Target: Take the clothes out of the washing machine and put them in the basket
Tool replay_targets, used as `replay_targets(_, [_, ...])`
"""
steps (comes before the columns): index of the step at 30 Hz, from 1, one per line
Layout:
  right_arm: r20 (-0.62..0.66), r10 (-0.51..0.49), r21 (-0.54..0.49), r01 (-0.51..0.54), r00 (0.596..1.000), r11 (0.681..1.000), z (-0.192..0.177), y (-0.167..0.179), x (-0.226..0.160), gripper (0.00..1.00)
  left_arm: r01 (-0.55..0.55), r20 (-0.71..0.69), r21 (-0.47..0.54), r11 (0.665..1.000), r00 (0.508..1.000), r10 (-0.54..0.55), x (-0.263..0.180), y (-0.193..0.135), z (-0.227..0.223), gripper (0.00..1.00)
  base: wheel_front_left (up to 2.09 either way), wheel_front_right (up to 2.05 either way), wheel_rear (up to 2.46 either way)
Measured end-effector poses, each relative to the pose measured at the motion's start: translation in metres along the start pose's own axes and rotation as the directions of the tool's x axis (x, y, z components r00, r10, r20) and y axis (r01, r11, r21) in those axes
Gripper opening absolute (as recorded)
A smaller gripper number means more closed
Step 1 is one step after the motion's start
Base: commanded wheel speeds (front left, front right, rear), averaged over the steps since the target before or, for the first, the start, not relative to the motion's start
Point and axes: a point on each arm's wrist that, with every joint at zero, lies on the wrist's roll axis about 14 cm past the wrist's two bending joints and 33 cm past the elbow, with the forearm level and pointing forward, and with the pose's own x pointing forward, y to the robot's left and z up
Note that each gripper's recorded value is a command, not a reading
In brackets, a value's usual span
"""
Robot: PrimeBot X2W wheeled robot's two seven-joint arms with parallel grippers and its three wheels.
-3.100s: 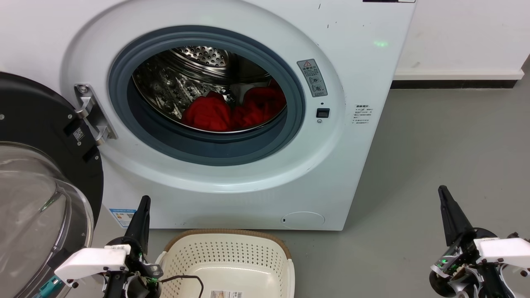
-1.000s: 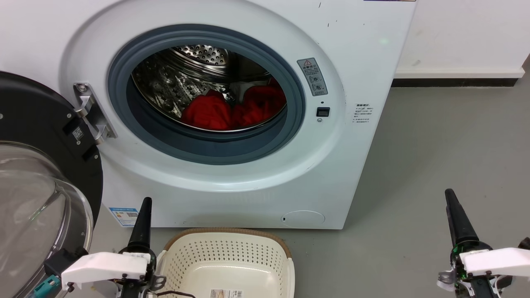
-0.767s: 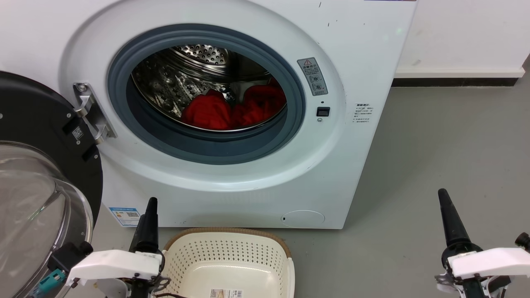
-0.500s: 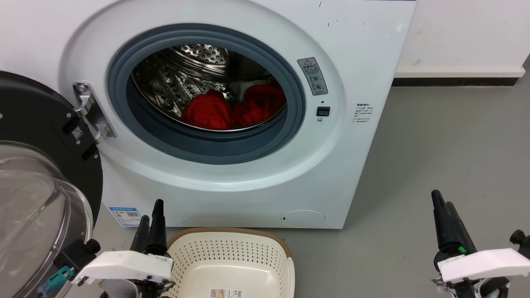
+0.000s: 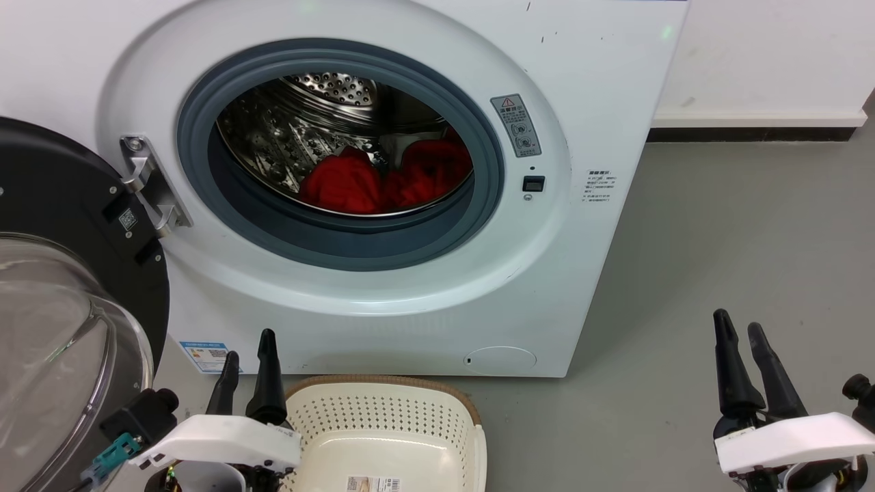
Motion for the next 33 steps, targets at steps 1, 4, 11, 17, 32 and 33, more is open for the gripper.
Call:
replay_targets(1, [0.004, 0.003, -0.016, -0.003, 1.0, 1.0, 0.001, 0.001, 0.0, 1.0, 0.001, 0.006, 0.014, 1.0, 1.0, -0.001, 0.0, -0.001, 0.001, 1.0, 0.0, 0.0, 0.0])
replay_targets(4, [0.017, 0.017, -0.057, -0.016, 1.0, 0.998, 0.005, 0.005, 0.0, 1.0, 0.008, 0.02, 0.056, 0.998, 1.0, -0.009, 0.0, -0.004, 0.004, 1.0, 0.0, 0.0, 0.0])
replay_targets(11, [0.038, 0.041, -0.148, -0.034, 0.998, 0.988, 0.01, 0.01, -0.001, 1.0, 0.013, 0.052, 0.145, 0.989, 0.998, -0.021, -0.001, -0.009, 0.01, 1.0, 0.0, 0.0, 0.0])
replay_targets(17, [0.047, 0.059, -0.219, -0.047, 0.997, 0.975, 0.012, 0.014, -0.004, 1.0, 0.015, 0.073, 0.205, 0.979, 0.997, -0.03, -0.005, -0.012, 0.012, 1.0, 0.0, 0.0, 0.0])
replay_targets(32, [0.061, 0.102, -0.372, -0.072, 0.993, 0.925, 0.015, 0.023, -0.009, 1.0, 0.042, 0.118, 0.331, 0.943, 0.989, -0.085, -0.01, -0.022, 0.017, 1.0, 0.0, 0.0, 0.0])
replay_targets(33, [0.061, 0.104, -0.383, -0.073, 0.993, 0.921, 0.015, 0.023, -0.009, 1.0, 0.043, 0.121, 0.339, 0.94, 0.989, -0.088, -0.011, -0.023, 0.018, 1.0, 0.0, 0.0, 0.0])
